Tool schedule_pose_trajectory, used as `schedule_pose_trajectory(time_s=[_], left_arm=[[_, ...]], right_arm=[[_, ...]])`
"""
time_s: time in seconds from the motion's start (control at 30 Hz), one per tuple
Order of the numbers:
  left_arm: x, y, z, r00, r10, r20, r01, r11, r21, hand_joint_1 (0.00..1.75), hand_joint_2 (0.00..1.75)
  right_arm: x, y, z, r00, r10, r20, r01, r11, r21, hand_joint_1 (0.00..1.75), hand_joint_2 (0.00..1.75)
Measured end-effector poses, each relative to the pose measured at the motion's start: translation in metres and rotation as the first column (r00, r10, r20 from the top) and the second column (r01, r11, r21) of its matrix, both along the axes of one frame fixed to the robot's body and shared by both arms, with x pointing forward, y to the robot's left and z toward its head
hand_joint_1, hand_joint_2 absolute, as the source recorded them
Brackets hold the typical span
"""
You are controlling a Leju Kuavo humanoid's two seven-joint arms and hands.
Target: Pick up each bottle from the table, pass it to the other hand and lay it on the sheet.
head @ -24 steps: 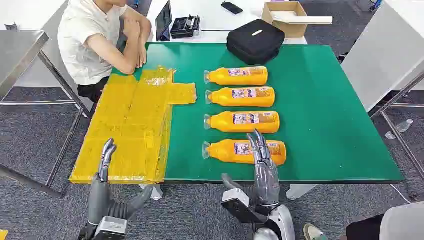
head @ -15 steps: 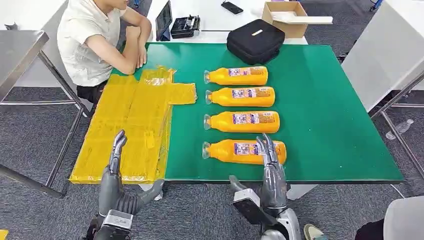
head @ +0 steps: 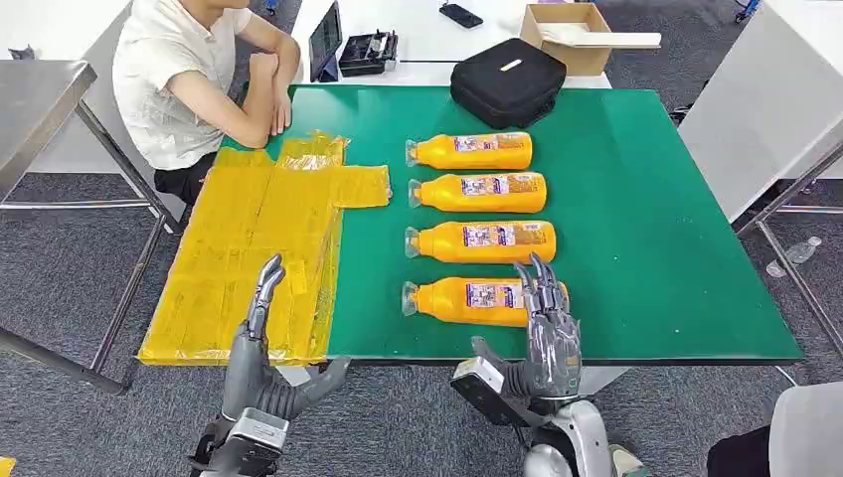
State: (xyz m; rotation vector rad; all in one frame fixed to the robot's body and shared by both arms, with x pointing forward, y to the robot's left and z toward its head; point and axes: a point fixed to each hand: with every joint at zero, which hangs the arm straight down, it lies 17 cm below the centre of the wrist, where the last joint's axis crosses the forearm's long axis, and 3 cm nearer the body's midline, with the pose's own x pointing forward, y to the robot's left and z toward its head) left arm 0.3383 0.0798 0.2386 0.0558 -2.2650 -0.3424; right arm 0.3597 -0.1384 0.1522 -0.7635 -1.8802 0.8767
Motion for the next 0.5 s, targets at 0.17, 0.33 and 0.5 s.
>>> schedule_pose_trajectory(time_s=[0.17,0.33,0.5], left_arm=[[0.001,-0.003,-0.003,1.0,-0.007,-0.007,0.007,1.0,0.0,0.0,1.75],[0.0,-0.01,-0.003,0.999,-0.04,-0.008,0.039,0.999,-0.008,0.0,1.75],[0.001,-0.018,-0.005,0.998,-0.068,-0.009,0.068,0.998,-0.016,0.0,1.75]], right_arm=[[0.003,-0.004,-0.005,1.0,-0.007,-0.007,0.007,1.0,-0.031,0.0,1.75],[0.01,-0.017,-0.026,0.998,-0.045,-0.041,0.039,0.99,-0.133,0.0,1.75],[0.016,-0.043,-0.058,0.994,-0.08,-0.071,0.057,0.959,-0.277,0.0,1.75]])
